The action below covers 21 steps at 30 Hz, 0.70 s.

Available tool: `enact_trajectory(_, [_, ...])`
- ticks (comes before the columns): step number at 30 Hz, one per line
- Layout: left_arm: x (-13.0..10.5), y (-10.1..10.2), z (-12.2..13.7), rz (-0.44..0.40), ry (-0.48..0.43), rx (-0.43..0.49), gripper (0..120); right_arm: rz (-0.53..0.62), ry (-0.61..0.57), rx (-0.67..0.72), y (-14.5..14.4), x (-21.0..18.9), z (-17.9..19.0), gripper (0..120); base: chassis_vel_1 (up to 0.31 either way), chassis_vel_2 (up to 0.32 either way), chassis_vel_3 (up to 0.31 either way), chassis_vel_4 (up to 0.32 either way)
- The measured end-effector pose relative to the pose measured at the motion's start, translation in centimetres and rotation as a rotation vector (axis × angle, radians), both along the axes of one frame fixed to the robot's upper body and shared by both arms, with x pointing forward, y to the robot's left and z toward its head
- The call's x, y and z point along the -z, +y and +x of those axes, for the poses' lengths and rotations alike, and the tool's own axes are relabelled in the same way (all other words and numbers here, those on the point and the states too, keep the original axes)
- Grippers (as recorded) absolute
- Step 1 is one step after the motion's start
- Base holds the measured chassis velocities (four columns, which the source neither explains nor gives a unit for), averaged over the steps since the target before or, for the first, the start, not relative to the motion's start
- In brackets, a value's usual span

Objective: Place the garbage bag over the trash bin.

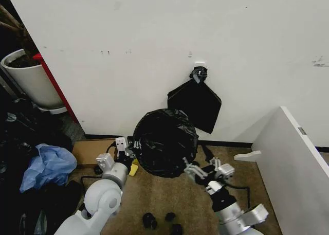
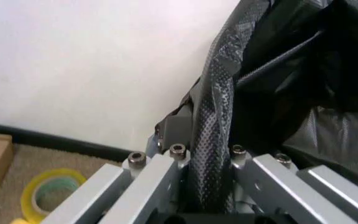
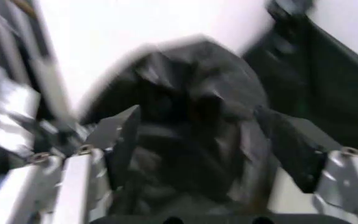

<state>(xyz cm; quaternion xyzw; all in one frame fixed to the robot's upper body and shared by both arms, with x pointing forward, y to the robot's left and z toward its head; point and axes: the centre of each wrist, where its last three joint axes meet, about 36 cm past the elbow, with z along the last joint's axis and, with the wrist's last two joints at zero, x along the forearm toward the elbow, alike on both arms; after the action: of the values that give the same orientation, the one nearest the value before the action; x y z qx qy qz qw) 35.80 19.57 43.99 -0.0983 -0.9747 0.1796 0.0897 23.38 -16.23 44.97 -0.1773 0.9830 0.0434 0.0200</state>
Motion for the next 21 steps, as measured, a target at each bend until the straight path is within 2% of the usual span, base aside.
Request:
enact_trajectory(3, [0.6,-0.3,-0.2,0.011,-0.034,0.004,1,-0.068,0.114,0.034,1.1,-2.2,-0.1,57,0.0,0.0,0.0,0.0])
enact_trajectory(5, [0.6,-0.4,-0.2,0.011,-0.036,0.004,1,-0.069,0.122,0.033,1.2,-2.3,-0.1,54,0.0,0.0,0.0,0.0])
enact_trajectory(9, [1.8,-1.4,-0.3,0.02,-0.083,0.038,1,-0.067,0.282,-0.029,0.8,-3.9,0.6,33,0.0,0.0,0.0,0.0])
enact_trajectory(14, [2.6,-2.7,-0.1,0.017,-0.121,0.094,1,-0.077,0.34,-0.04,0.2,-4.5,0.8,23,0.0,0.0,0.0,0.0])
enact_trajectory(17, [3.9,-4.1,-0.4,-0.004,-0.164,0.155,1,-0.093,0.346,-0.047,-0.1,-4.7,1.7,4,0.0,0.0,0.0,0.0])
enact_trajectory(19, [4.2,-4.4,-0.5,-0.011,-0.165,0.161,1,-0.097,0.344,-0.047,-0.1,-4.7,1.9,3,0.0,0.0,0.0,0.0])
enact_trajectory(21, [5.2,-5.9,-0.8,-0.029,-0.17,0.178,1,-0.139,0.354,-0.019,0.1,-4.5,2.9,0,0.0,0.0,0.0,0.0])
